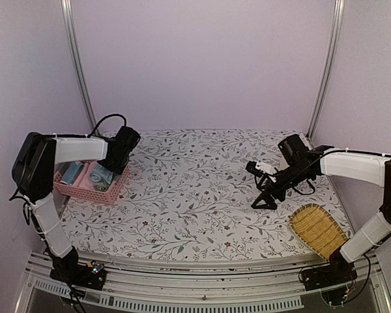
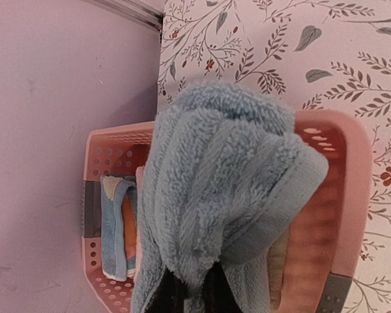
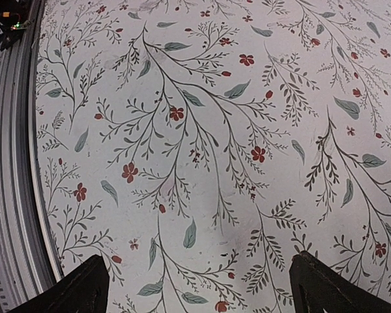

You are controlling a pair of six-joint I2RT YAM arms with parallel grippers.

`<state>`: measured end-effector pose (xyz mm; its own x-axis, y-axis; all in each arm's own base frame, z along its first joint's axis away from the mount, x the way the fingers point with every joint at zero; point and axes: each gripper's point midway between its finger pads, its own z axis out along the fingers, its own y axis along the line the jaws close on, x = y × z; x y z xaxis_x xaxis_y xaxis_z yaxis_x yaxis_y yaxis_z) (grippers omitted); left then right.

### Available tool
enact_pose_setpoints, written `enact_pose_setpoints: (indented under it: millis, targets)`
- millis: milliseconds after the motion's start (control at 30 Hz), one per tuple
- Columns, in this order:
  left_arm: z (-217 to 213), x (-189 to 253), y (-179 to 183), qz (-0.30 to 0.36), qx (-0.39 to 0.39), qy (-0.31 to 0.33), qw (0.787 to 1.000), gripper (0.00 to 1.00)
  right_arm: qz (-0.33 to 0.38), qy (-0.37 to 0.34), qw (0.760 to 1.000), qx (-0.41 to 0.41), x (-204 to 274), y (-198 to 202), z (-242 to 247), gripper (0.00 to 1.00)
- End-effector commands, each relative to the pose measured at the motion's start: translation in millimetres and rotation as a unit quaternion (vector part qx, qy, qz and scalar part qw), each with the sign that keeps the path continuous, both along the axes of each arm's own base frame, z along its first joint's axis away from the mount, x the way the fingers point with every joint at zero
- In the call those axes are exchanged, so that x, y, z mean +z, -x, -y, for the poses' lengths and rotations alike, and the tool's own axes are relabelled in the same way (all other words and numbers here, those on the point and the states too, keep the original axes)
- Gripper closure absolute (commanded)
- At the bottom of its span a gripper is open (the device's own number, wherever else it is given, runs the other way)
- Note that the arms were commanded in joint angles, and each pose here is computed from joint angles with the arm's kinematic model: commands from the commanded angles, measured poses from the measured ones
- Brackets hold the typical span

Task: Roll the towels
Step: Place the towel in the bin.

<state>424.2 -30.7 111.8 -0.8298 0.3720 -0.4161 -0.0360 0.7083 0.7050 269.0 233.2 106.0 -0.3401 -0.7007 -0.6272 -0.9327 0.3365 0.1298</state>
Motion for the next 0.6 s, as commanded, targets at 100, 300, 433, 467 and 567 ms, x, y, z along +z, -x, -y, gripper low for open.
enact_pose_setpoints:
  millis: [100,300,433,467,567]
  targets:
    - [6.5,-15.3,-7.0,0.004,-0.007,0.039,0.999,1.0,-0.013,0.01,1.0,0.002,-9.8,2.1,1.1,0.01]
    - [10.7,-32.2,-7.1,-0.012,-0.008,0.052,0.999,1.0,-0.018,0.013,1.0,0.003,-13.8,2.6,1.6,0.01]
    - [18.9,-39.5,-8.9,-0.012,-0.015,0.086,0.996,1.0,-0.024,0.016,1.0,0.003,-16.6,3.3,2.0,0.01]
    - [20.6,-40.5,-9.4,-0.011,-0.015,0.096,0.995,1.0,-0.025,0.017,1.0,0.003,-17.5,3.8,1.9,0.01]
    - [25.0,-42.2,-10.8,-0.008,-0.014,0.131,0.991,1.0,-0.027,0.019,0.999,0.003,-19.0,3.7,2.2,0.01]
